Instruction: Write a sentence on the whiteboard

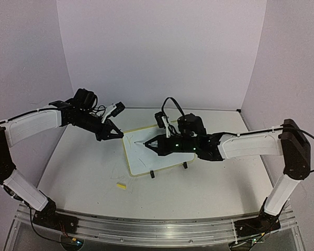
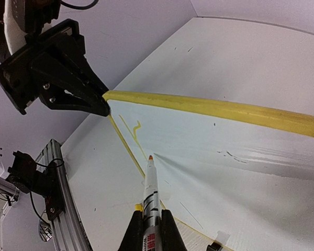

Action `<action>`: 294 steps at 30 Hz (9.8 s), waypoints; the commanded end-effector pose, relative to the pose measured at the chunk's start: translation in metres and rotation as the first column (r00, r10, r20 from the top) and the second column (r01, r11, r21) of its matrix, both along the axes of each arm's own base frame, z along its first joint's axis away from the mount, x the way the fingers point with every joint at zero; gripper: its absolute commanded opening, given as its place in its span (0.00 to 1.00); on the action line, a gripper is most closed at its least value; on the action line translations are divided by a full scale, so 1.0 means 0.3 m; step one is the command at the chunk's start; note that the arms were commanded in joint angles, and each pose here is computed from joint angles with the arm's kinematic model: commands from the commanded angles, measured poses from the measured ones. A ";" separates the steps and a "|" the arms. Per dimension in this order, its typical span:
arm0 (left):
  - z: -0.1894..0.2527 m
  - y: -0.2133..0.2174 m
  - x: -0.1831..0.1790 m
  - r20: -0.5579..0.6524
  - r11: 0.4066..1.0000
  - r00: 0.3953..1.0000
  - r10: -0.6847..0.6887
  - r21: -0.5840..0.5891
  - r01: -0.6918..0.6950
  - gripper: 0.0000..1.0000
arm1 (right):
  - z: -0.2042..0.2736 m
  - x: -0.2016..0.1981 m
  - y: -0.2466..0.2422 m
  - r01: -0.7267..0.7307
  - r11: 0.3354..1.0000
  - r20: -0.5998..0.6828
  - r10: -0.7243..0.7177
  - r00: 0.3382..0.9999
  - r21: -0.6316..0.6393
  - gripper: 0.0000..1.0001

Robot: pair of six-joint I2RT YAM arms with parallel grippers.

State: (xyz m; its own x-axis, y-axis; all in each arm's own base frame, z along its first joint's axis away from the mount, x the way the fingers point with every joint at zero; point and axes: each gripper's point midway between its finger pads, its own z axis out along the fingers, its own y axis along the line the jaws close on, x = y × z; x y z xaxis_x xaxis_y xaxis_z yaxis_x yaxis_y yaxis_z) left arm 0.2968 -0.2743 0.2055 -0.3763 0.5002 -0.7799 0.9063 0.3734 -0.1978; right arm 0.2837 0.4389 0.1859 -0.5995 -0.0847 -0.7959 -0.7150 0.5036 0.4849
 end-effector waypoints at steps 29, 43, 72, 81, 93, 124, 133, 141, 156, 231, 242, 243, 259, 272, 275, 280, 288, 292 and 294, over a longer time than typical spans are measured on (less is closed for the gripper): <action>0.026 0.010 0.003 0.054 1.000 0.999 0.002 0.008 -0.002 0.00 | -0.001 0.035 -0.020 0.059 0.998 0.024 -0.059 0.998 -0.027 0.00; 0.026 0.010 0.003 0.055 1.000 0.998 0.002 0.008 -0.002 0.00 | 0.096 0.048 -0.004 0.055 0.998 0.072 -0.056 0.996 0.018 0.00; 0.026 0.010 0.004 0.055 1.000 0.999 0.002 0.009 -0.002 0.00 | 0.209 -0.020 0.014 -0.056 0.990 0.104 0.043 0.994 0.128 0.00; 0.021 0.010 0.004 0.052 1.000 0.999 0.002 0.010 -0.002 0.00 | 0.110 -0.006 0.002 -0.024 0.998 0.066 0.020 0.998 0.062 0.00; 0.023 0.009 0.005 0.052 1.000 0.999 0.002 0.010 -0.002 0.00 | 0.055 0.029 -0.013 0.037 0.999 0.051 -0.037 0.998 0.003 0.00; 0.023 0.013 0.003 0.054 1.000 0.999 0.004 0.013 -0.004 0.00 | -0.079 0.037 -0.058 0.089 0.992 -0.005 -0.090 0.996 -0.088 0.00; 0.027 0.013 0.003 0.058 1.000 0.998 0.004 0.012 -0.005 0.00 | -0.032 0.051 -0.074 0.118 0.990 0.022 -0.117 0.993 -0.074 0.00; 0.026 0.013 0.003 0.057 1.000 0.998 0.004 0.013 -0.005 0.00 | 0.052 0.068 -0.078 0.136 0.990 0.065 -0.133 0.989 -0.037 0.00; 0.028 0.013 0.003 0.059 1.000 0.998 0.003 0.013 -0.003 0.00 | 0.119 0.072 -0.077 0.135 0.991 0.095 -0.134 0.986 -0.003 0.00; 0.024 0.012 0.004 0.053 1.000 0.999 0.003 0.014 -0.004 0.00 | 0.140 0.044 -0.068 0.095 0.994 0.092 -0.099 0.991 0.046 0.00; 0.023 0.012 0.004 0.054 1.000 0.999 0.003 0.015 -0.004 0.00 | 0.113 0.077 -0.087 0.163 0.986 0.087 -0.165 0.983 0.029 0.00; 0.023 0.013 0.004 0.054 1.000 0.999 0.002 0.015 -0.003 0.00 | 0.110 0.079 -0.090 0.169 0.985 0.085 -0.170 0.982 0.027 0.00; 0.026 0.014 0.004 0.058 1.000 0.998 0.004 0.014 -0.004 0.00 | 0.073 0.070 -0.131 0.205 0.979 0.062 -0.205 0.977 0.001 0.00; 0.025 0.012 0.004 0.057 1.000 0.998 0.002 0.014 -0.003 0.00 | 0.047 0.053 -0.105 0.156 0.988 0.041 -0.156 0.987 -0.007 0.00; 0.024 0.012 0.004 0.054 1.000 0.999 0.002 0.014 -0.003 0.00 | 0.066 0.044 -0.089 0.126 0.992 0.047 -0.126 0.991 0.009 0.00; 0.021 0.012 0.005 0.053 1.000 0.999 0.003 0.016 -0.003 0.00 | 0.144 0.010 -0.076 0.067 0.994 0.066 -0.073 0.995 0.088 0.00; 0.022 0.012 0.005 0.054 1.000 0.999 0.002 0.015 -0.003 0.00 | 0.199 -0.007 -0.137 0.105 0.988 0.100 -0.117 0.988 0.116 0.00; 0.021 0.012 0.005 0.053 1.000 0.999 0.002 0.016 -0.003 0.00 | 0.152 0.009 -0.157 0.143 0.988 0.103 -0.148 0.984 0.059 0.00; 0.019 0.012 0.005 0.051 1.000 0.999 0.002 0.017 -0.003 0.00 | 0.129 0.016 -0.159 0.152 0.988 0.098 -0.155 0.983 0.038 0.00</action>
